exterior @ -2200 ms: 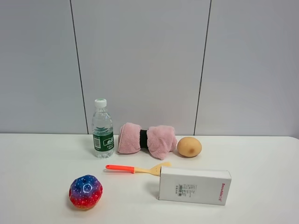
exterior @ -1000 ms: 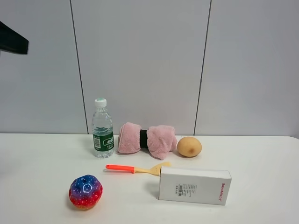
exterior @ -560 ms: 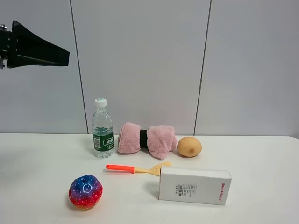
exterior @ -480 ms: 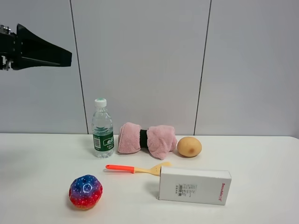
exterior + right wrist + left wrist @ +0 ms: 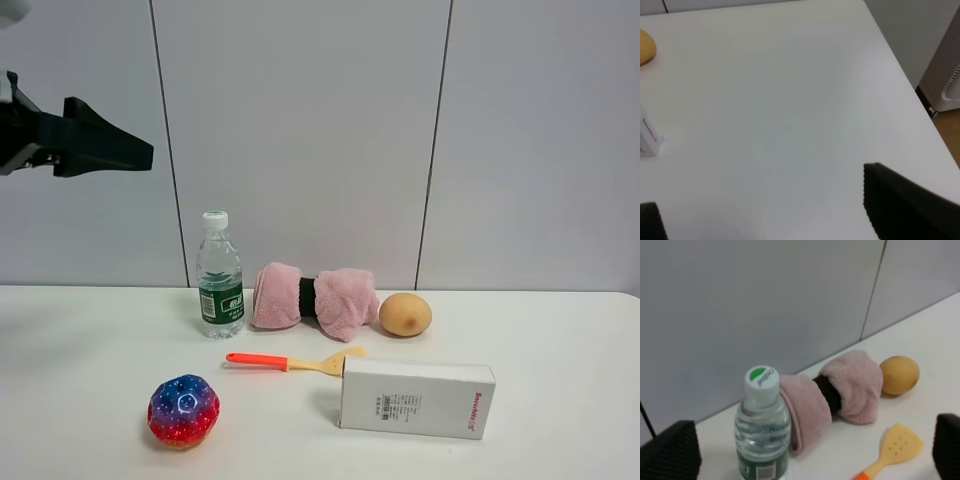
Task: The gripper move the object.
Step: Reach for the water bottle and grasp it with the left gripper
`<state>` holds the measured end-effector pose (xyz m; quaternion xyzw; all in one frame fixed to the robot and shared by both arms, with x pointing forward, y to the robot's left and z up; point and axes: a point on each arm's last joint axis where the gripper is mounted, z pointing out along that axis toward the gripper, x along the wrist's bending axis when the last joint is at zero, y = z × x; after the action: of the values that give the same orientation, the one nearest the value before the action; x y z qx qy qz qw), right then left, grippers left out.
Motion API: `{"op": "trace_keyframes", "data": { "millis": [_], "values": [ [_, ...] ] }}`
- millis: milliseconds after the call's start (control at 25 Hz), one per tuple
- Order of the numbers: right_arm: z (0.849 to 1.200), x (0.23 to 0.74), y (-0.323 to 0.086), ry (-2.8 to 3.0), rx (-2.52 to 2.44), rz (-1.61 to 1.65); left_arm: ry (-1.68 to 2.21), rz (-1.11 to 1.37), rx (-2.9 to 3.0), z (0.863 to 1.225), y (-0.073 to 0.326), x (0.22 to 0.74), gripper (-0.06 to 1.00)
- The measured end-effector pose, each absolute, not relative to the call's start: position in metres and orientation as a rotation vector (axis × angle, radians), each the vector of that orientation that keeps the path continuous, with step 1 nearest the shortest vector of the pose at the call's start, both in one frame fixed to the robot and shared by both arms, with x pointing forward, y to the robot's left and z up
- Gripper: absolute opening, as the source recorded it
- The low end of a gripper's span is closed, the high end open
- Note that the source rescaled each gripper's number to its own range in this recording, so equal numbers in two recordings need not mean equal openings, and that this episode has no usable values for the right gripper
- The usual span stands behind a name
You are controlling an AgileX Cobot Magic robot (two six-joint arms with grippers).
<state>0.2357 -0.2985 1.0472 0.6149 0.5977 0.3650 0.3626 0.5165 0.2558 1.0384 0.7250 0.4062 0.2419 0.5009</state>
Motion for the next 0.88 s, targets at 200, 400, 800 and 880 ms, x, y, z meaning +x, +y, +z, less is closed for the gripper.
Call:
{"op": "trace_keyframes", "data": {
  "millis": [200,400,800,880],
  "values": [
    [1.047,0.236,-0.299,1.539,1.583,0.94,1.094,0.526,1.79,1.009,0.252,0.531,0.99],
    [1.047,0.236,-0.299,1.539,1.583,0.94,1.173,0.44,1.815,0.979,0.252,0.544,0.99],
    [1.047,0.236,-0.299,1.539,1.583,0.94,1.232,0.366,1.861,0.938,0.249,0.589,0.99],
    [1.047,0.236,-0.299,1.539,1.583,0.94,1.23,0.365,1.884,0.931,0.244,0.594,0.99]
  ]
}}
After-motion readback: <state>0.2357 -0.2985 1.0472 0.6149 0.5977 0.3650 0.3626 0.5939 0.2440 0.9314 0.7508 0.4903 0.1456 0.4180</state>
